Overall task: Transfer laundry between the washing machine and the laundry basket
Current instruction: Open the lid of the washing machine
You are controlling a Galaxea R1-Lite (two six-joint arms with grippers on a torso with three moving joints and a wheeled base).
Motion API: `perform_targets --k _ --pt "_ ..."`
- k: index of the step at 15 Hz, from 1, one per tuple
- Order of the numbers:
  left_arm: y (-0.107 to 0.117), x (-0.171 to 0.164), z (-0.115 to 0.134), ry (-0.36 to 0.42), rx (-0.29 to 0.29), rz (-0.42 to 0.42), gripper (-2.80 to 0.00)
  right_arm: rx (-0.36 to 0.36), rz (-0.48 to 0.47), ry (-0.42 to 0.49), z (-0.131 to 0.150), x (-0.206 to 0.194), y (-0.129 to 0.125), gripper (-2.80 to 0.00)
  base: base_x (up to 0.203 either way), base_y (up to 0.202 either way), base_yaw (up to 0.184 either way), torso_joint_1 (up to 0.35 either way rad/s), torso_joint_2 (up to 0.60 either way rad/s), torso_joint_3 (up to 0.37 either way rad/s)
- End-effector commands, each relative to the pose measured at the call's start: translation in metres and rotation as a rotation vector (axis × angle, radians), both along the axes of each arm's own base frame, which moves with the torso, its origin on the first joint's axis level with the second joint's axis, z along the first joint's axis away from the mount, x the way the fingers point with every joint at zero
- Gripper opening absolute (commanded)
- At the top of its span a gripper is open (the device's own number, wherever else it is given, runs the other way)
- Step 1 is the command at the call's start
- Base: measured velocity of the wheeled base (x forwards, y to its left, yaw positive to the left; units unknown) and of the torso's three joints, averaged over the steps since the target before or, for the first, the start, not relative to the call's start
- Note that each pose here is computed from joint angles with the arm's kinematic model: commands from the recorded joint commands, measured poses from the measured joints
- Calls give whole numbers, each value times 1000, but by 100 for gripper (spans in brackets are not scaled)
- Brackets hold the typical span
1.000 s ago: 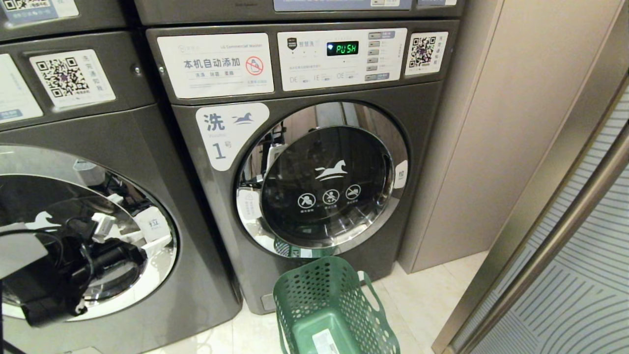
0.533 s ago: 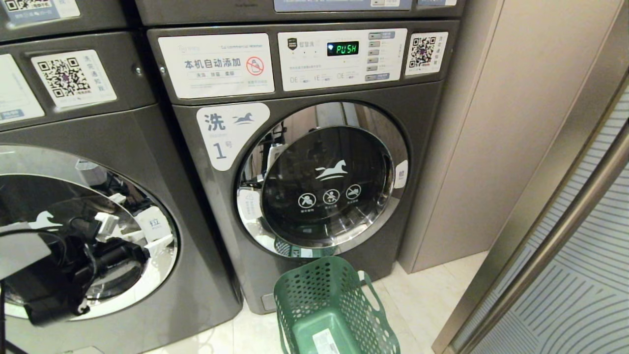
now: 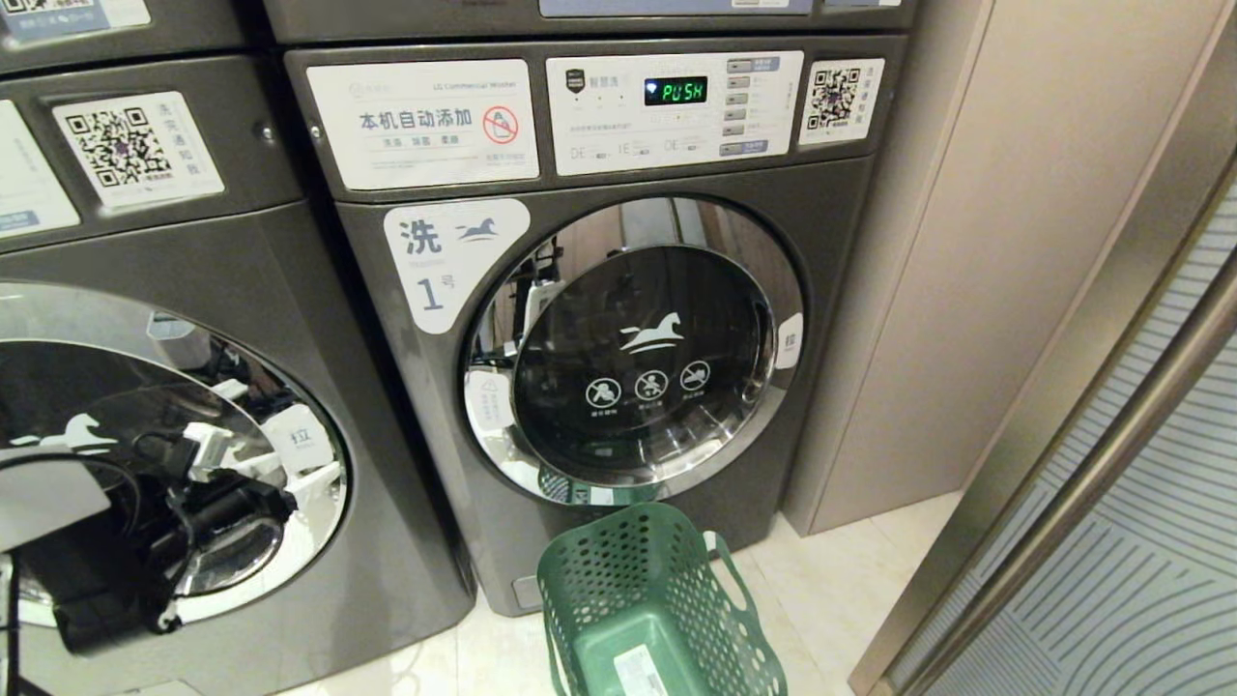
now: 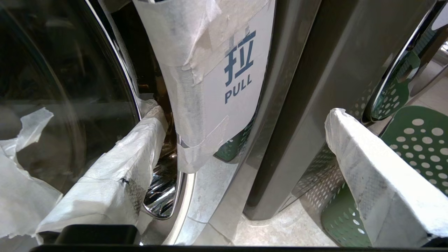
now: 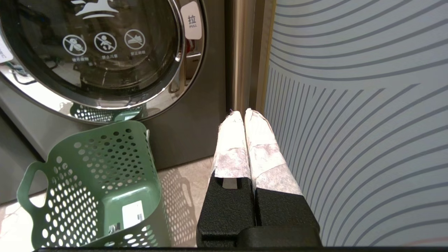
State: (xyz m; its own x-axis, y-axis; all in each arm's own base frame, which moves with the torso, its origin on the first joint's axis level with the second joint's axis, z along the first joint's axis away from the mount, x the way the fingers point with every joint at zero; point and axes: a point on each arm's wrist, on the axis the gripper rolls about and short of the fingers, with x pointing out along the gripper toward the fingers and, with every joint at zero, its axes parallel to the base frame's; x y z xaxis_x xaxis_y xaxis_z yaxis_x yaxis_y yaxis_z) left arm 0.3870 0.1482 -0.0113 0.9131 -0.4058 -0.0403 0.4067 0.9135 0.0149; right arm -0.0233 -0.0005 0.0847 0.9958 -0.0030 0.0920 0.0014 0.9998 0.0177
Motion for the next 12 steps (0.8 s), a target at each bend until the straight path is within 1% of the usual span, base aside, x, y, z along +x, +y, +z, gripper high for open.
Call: perform_targets --k 1,2,6,9,12 --pt "-1 -6 -2 24 -19 -20 0 0 0 34 -9 3 0 -280 0 0 0 0 0 0" --pt "0 -6 -2 30 -31 -26 0 0 0 34 -9 3 0 -280 0 0 0 0 0 0" --pt "3 -8 -3 31 -34 -40 0 0 0 34 -9 3 0 -280 0 0 0 0 0 0" --pt "4 -10 -1 32 -34 -37 0 0 0 34 -9 3 0 -280 0 0 0 0 0 0" --pt "7 -10 5 16 -27 -30 0 0 0 34 -9 3 0 -280 0 0 0 0 0 0"
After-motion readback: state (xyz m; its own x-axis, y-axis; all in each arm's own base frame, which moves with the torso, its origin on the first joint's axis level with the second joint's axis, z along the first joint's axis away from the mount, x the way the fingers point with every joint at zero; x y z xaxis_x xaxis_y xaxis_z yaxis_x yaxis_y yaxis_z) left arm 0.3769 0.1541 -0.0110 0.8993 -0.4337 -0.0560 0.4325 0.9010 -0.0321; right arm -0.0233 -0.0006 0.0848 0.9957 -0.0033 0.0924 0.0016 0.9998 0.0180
